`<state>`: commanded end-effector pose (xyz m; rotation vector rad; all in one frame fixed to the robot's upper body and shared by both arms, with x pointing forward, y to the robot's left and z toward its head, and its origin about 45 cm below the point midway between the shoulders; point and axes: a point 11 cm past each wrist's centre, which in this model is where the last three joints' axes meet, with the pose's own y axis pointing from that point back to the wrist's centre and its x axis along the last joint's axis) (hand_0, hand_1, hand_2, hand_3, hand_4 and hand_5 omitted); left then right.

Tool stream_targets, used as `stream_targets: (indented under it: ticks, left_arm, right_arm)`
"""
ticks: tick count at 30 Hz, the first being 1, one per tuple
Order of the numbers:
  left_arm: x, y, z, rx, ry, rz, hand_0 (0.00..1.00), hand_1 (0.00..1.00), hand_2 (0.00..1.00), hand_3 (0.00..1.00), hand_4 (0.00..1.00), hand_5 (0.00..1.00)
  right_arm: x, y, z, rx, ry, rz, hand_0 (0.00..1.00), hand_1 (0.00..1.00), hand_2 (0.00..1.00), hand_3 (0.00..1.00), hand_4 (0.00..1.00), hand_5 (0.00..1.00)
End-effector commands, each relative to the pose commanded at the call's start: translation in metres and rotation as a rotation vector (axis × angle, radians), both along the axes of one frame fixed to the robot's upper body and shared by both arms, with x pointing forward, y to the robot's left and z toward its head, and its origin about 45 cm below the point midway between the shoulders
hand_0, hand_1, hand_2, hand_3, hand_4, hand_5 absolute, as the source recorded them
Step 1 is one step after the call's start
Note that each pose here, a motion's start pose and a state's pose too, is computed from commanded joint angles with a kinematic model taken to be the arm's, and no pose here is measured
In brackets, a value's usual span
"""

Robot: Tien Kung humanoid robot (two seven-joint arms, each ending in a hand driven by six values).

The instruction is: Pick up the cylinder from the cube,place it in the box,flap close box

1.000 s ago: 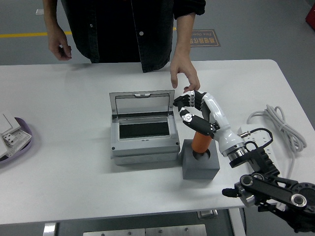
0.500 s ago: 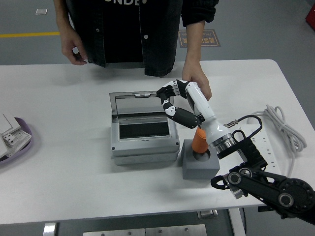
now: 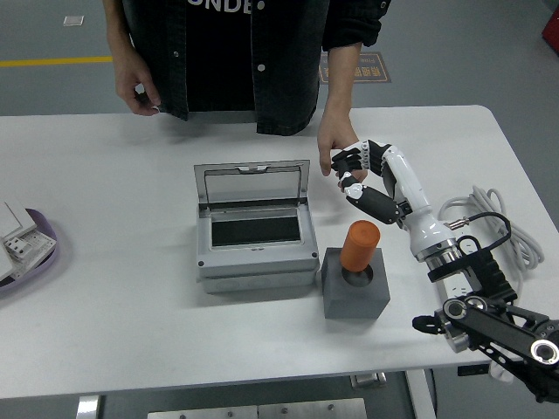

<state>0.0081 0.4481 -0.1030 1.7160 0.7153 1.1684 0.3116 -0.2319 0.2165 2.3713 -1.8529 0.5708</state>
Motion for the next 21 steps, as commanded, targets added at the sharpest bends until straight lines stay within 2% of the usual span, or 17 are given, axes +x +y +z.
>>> stream_targets:
  ticks: [3, 4, 10, 11, 21]
  left_arm:
    - [0.0005, 0.000, 0.000, -0.001, -0.001, -0.001, 0.506, 0.548, 0.556, 0.589, 0.684, 0.141]
    - [0.0007, 0.000, 0.000, -0.001, -0.001, -0.002, 0.506, 0.548, 0.556, 0.588, 0.683, 0.143]
    - [0.0017, 0.000, 0.000, 0.000, -0.001, -0.005, 0.506, 0.548, 0.556, 0.588, 0.683, 0.143]
    - [0.0016, 0.000, 0.000, 0.000, -0.001, -0.006, 0.506, 0.548, 0.555, 0.588, 0.683, 0.143]
    - [0.0012, 0.000, 0.000, 0.003, 0.002, -0.008, 0.506, 0.547, 0.552, 0.586, 0.682, 0.142]
  right_arm:
    - [-0.006, -0.008, -0.009, 0.006, 0.032, -0.004, 0.739, 0.624, 0.569, 0.546, 0.224, 0.002]
    - [-0.008, -0.009, -0.012, 0.008, 0.044, -0.002, 0.717, 0.653, 0.652, 0.658, 0.523, 0.002]
    - [-0.017, -0.009, -0.025, 0.001, 0.087, 0.021, 0.717, 0.653, 0.652, 0.658, 0.523, 0.002]
    - [-0.019, -0.008, -0.026, -0.003, 0.092, 0.026, 0.744, 0.657, 0.649, 0.670, 0.759, 0.110]
    - [-0.029, -0.003, -0.036, -0.015, 0.122, 0.057, 0.765, 0.664, 0.653, 0.682, 0.795, 0.132]
